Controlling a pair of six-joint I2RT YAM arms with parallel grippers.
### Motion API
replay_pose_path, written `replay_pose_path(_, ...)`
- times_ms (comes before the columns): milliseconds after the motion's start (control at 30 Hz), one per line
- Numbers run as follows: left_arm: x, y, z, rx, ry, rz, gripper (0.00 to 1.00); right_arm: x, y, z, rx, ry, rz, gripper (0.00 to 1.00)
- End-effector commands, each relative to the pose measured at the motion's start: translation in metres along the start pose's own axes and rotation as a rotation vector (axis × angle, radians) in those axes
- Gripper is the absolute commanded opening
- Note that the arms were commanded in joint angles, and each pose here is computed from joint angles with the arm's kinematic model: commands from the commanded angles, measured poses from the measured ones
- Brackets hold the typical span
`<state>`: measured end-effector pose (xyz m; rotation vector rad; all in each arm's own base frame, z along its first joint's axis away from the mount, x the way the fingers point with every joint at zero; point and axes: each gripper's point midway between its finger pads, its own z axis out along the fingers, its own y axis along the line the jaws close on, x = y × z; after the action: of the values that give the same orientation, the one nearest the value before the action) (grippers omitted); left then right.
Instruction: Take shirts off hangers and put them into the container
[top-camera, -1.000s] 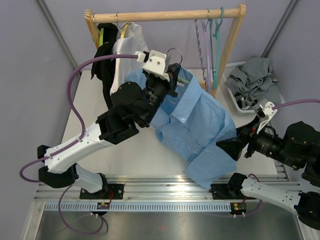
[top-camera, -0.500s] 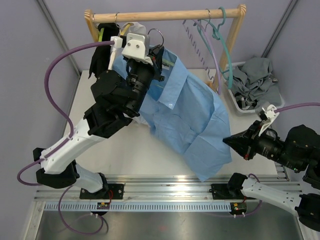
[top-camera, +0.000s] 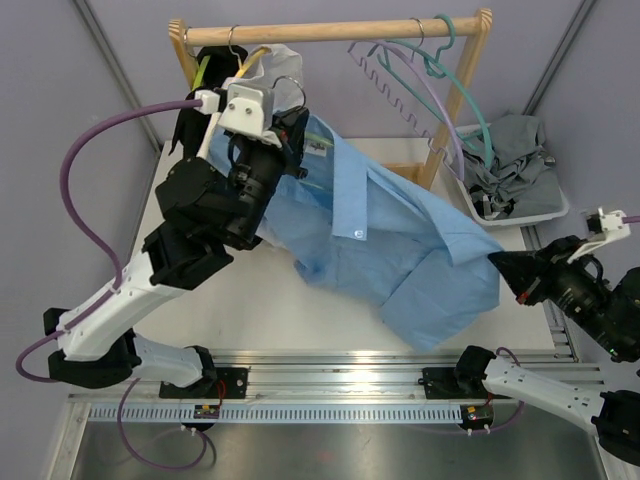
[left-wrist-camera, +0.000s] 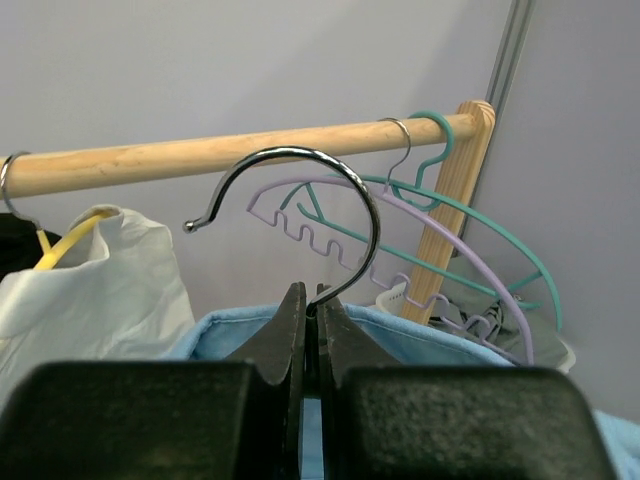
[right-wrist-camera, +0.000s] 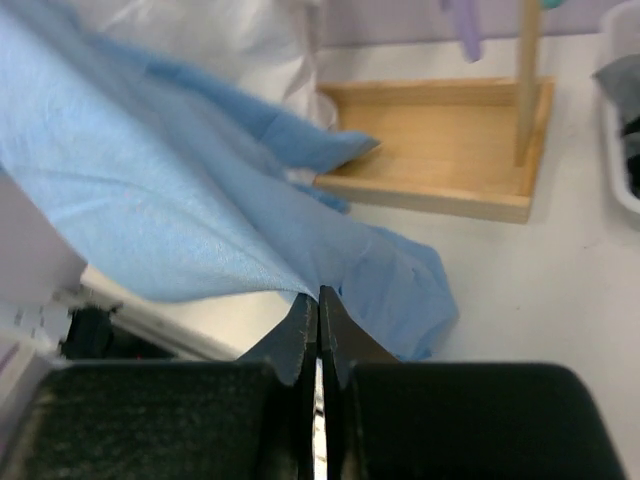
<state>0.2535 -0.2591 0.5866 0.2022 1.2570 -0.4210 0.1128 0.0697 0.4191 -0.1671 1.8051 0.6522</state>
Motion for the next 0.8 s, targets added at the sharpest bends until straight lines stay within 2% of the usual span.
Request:
replay_pose_path(0, -0.062, 0.065, -0.039, -0.142, -0.149, -0.120, 0.00, -0.025, -0.076, -0.032, 0.379, -0.175, 0.098, 0.00)
replay_pose_path(167, -0.076, 0.099, -0.070, -0.199, -0.186, -0.173, 0.00, -0.040, -0.119, -0.068, 0.588, -0.325, 0.207, 0.00)
replay_pose_path(400, -0.062, 0.113, -0.085, -0.226, -0.129, -0.147, 0.00, -0.052, -0.135, -0.091, 0.607, -0.464, 0.302, 0.00)
replay_pose_path(667, -0.026, 0.106, -0.085, -0.201, 0.032, -0.038, 0.00, -0.065, -0.129, -0.083, 0.635, -0.477, 0.258, 0.00)
replay_pose_path(767, -0.023, 0.118, -0.096, -0.241, 0.016, -0.068, 0.00, -0.067, -0.131, -0.082, 0.659, -0.483, 0.244, 0.00)
